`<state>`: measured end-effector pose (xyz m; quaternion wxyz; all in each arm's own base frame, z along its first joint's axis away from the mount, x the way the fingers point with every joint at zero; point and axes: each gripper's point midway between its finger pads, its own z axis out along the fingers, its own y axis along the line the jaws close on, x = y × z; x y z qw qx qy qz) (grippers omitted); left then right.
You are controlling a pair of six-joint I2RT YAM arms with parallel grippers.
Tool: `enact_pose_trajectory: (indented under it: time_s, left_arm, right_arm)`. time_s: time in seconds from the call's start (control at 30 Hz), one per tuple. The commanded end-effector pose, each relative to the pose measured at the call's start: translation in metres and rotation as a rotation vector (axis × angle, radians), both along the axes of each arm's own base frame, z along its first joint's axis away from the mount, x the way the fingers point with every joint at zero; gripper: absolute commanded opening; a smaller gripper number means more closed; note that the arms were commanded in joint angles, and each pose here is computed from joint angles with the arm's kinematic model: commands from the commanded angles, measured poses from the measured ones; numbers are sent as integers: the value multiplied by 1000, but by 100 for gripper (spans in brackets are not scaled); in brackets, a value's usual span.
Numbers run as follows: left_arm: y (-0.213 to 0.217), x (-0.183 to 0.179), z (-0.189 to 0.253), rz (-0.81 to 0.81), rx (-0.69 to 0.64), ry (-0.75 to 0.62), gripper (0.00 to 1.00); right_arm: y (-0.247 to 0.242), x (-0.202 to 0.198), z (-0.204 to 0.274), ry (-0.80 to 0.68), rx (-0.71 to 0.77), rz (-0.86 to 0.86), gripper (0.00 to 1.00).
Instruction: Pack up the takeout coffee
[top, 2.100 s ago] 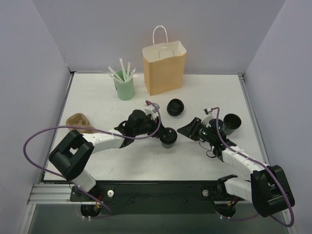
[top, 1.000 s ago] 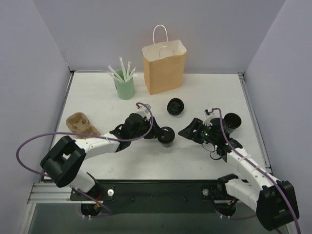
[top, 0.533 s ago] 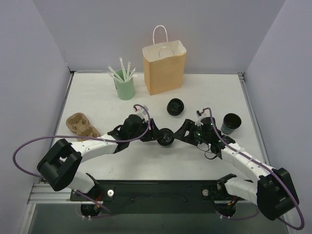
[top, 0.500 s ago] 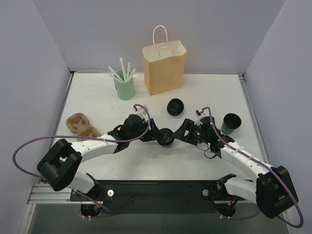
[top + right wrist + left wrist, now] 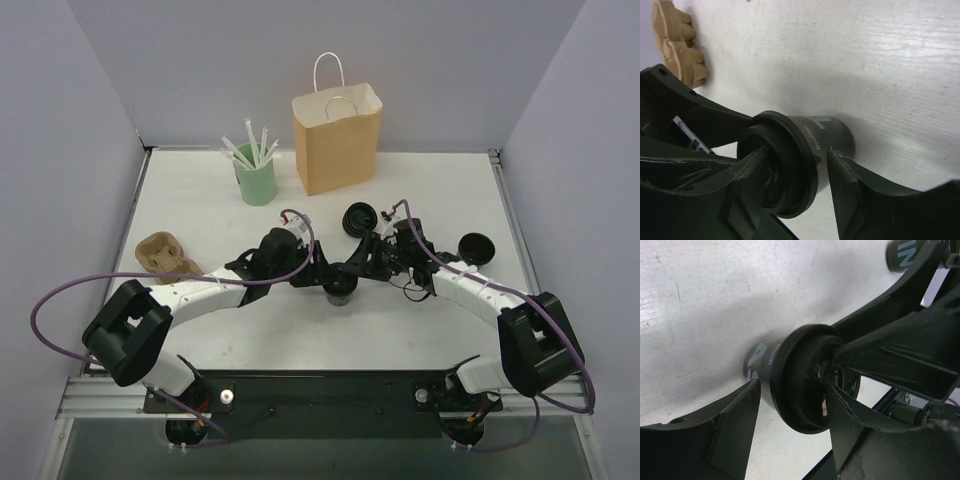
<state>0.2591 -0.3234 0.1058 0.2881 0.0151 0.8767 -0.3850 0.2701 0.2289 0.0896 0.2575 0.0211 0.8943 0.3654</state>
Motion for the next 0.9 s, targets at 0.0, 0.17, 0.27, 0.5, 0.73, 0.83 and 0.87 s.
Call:
enact_pose_trajectory:
  time_s: [0.0,0.17,0.27,0.5,0.73,0.83,0.87]
  left_arm:
    - [0,7,17,-47,24,-23,64]
    - [30,15,29,-43,65,-25,64]
    - [45,19,37,-27,90,-51,64]
    - [41,8,35,-76,19,-64,60]
    - [28,5,25,-117,-71,-66,57]
    - [26,3,16,-123,-79,-52,56]
    - [27,3,14,-119,-74,-51,56]
  right_arm:
    - [-1,3,-11,33,-41,52,44]
    - [-5,4,-13,16,-44,104,41]
    - [-3,2,-9,-3,-54,151,41]
    - [-5,-2,-7,-48,-66,190,40]
    - [-2,-3,-6,-65,-65,187,39]
    - [-2,-5,-5,-67,-65,183,37]
    - [-3,-7,-7,-59,-67,179,37]
